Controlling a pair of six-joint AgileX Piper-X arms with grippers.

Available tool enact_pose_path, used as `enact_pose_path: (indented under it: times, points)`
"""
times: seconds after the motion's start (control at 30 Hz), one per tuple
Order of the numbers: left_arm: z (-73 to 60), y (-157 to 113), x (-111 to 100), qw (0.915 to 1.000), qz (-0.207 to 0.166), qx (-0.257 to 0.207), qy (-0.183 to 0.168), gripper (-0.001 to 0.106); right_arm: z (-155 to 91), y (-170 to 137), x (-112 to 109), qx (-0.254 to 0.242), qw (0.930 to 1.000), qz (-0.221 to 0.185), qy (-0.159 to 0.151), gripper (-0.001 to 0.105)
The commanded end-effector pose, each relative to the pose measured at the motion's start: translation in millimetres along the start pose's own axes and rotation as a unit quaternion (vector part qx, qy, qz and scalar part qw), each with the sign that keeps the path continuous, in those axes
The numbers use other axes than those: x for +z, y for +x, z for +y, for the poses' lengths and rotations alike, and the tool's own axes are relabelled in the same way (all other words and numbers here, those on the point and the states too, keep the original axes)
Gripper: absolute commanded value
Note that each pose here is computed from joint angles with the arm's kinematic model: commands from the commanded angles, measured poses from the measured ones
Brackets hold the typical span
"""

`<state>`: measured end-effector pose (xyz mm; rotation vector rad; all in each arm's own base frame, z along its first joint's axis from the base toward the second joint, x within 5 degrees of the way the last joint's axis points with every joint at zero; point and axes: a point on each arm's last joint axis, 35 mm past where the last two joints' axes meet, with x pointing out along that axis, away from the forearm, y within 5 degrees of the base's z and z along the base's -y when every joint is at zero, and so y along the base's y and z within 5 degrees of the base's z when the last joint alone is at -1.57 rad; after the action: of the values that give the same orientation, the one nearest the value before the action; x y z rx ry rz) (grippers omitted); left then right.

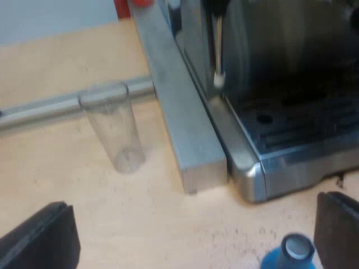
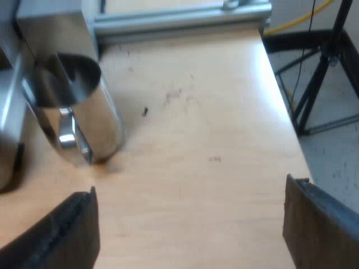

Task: Put the handle in the coffee machine

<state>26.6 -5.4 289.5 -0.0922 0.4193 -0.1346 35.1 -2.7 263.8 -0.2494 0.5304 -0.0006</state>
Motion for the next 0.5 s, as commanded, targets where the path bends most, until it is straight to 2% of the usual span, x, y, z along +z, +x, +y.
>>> enact_pose_path:
  times: [0.03,0.13,0.5]
  points:
    - [0.7,4,2,1.0000,-0.003,0.000,-0.005,0.086,1,5,-3,0.005,1.0000,0.006,-0.005,0.070]
    - [0.7,4,2,1.0000,-0.002,0.000,-0.005,0.086,3,14,-11,0.010,0.9996,0.024,-0.005,0.070]
    - [0.7,4,2,1.0000,-0.002,0.000,-0.005,0.086,3,16,-11,0.010,0.9997,0.022,-0.004,0.070]
